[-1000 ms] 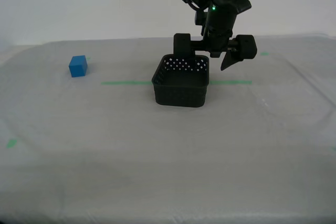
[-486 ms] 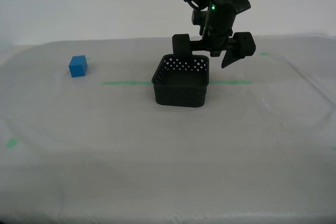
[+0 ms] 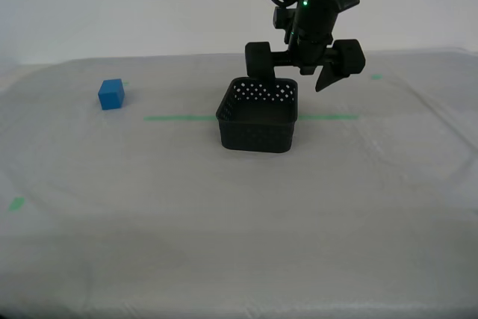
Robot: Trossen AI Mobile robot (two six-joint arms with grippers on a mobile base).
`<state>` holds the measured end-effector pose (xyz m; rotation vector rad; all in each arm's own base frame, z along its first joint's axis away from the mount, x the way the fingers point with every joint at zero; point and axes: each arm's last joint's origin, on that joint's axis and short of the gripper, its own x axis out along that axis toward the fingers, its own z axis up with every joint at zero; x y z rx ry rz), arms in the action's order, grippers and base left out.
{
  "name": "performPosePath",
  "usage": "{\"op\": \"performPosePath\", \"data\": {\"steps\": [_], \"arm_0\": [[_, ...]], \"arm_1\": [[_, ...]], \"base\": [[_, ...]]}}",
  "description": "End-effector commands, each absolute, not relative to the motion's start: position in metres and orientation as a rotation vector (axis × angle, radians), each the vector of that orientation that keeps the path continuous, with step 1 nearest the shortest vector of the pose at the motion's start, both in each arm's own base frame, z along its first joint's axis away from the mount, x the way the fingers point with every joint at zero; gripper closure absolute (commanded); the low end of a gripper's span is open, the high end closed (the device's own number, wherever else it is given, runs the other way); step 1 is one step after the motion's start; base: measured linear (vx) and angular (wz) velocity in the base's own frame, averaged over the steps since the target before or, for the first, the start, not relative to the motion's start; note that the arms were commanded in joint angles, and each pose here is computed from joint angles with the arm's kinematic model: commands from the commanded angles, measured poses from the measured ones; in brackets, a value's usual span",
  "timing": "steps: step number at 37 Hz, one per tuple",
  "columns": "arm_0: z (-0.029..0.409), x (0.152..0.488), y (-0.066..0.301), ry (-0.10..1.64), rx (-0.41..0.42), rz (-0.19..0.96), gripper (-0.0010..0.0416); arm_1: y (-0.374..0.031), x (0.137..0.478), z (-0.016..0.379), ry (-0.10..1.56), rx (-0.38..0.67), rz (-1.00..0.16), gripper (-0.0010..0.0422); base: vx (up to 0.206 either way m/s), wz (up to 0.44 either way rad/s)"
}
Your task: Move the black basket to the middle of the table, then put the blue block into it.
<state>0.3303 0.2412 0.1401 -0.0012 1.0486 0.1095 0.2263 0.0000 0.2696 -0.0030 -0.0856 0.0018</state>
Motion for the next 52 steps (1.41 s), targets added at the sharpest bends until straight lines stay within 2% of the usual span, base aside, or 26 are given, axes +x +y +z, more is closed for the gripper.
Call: {"op": "performPosePath", "data": {"steps": [1, 18, 36, 44, 52], "arm_0": [[0.149, 0.328, 0.239, 1.042, -0.014, 0.113, 0.0004], [0.198, 0.319, 0.215, 0.973, -0.024, 0.118, 0.0006], [0.229, 0.289, 0.132, 0.897, 0.025, 0.002, 0.0005], [0.235, 0.287, 0.098, 0.88, 0.005, -0.044, 0.0005], [0.241, 0.292, 0.069, 0.895, 0.007, -0.044, 0.0006]], "arm_1": [[0.0, 0.226, 0.271, -0.092, 0.0, 0.003, 0.0412], [0.0, 0.226, 0.271, -0.092, 0.0, 0.003, 0.0412], [0.0, 0.226, 0.271, -0.092, 0.0, 0.003, 0.0412], [0.0, 0.226, 0.271, -0.092, 0.0, 0.003, 0.0412], [0.0, 0.226, 0.271, -0.092, 0.0, 0.003, 0.0412]], "base": [[0.0, 0.0], [0.0, 0.0], [0.0, 0.0], [0.0, 0.0], [0.0, 0.0]]}}
